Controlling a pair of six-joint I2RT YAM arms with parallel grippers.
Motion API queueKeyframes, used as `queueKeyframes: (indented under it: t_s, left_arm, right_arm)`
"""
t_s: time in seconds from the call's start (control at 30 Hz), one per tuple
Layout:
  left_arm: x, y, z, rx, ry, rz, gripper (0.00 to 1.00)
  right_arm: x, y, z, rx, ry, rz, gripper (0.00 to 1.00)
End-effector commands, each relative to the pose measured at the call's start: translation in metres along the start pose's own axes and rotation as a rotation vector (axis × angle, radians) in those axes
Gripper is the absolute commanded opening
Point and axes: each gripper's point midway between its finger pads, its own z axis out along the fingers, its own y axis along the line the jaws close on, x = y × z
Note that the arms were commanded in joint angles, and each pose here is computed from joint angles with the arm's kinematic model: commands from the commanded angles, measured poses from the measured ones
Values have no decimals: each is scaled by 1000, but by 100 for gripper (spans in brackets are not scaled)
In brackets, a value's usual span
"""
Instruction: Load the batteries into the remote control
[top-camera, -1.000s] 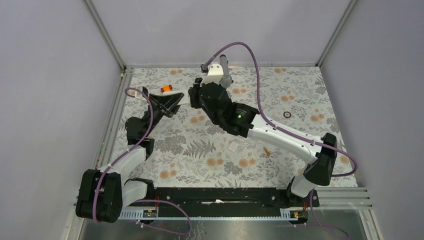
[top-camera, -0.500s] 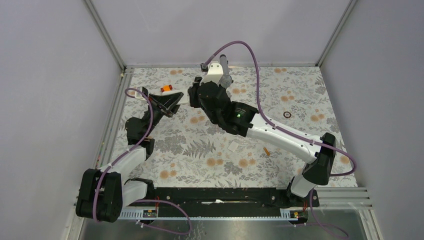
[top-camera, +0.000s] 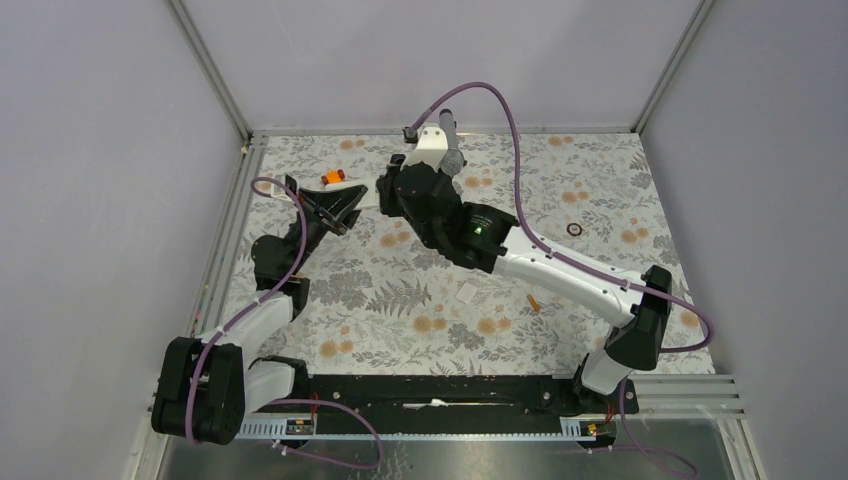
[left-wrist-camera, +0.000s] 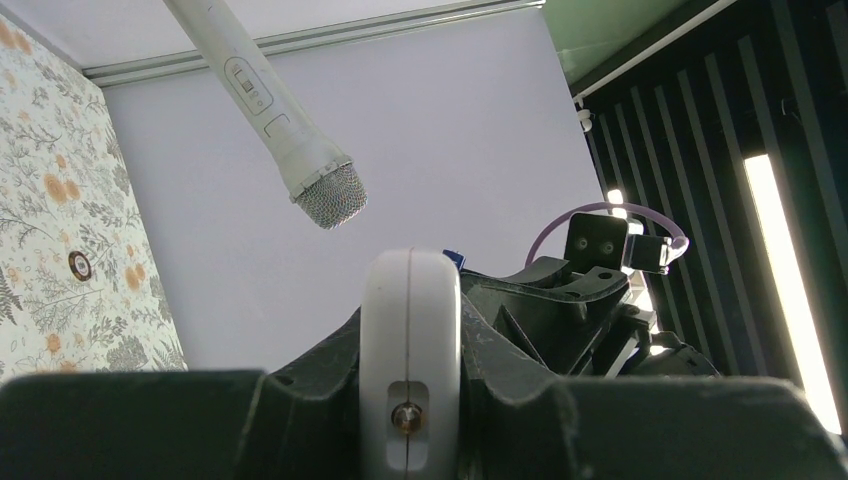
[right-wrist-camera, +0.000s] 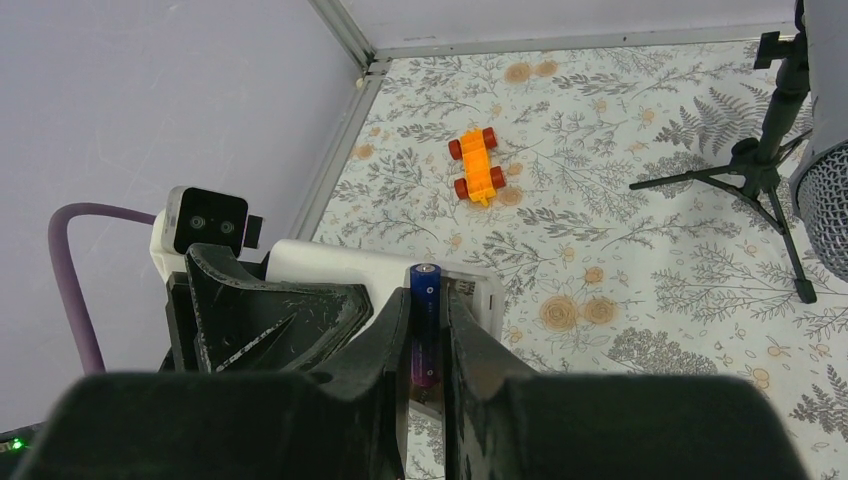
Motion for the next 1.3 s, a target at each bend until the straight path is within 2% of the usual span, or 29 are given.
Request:
queueKeyframes:
  t_s: [0.0, 0.1, 0.27, 0.43, 0.87, 1.27]
  left_arm:
    - [5, -45, 0, 167, 3, 71, 0]
    - [6, -46, -1, 169, 6, 70, 0]
    - [7, -46, -2, 171, 10, 73, 0]
    - [7, -43, -4, 163, 8, 68, 0]
    - [8, -42, -5, 159, 10, 69, 0]
    - [8, -42, -4, 158, 11, 61, 0]
  right_arm:
    - [10, -3, -2, 26, 44, -7, 6]
    - [13, -3, -1, 32, 51, -12, 10]
    - [9, -4, 1, 46, 36, -21, 23]
    - [-3, -5, 5, 73, 0, -50, 27]
    - [-17, -12, 3, 121, -49, -51, 28]
    - [-28, -14, 6, 156, -102, -1, 18]
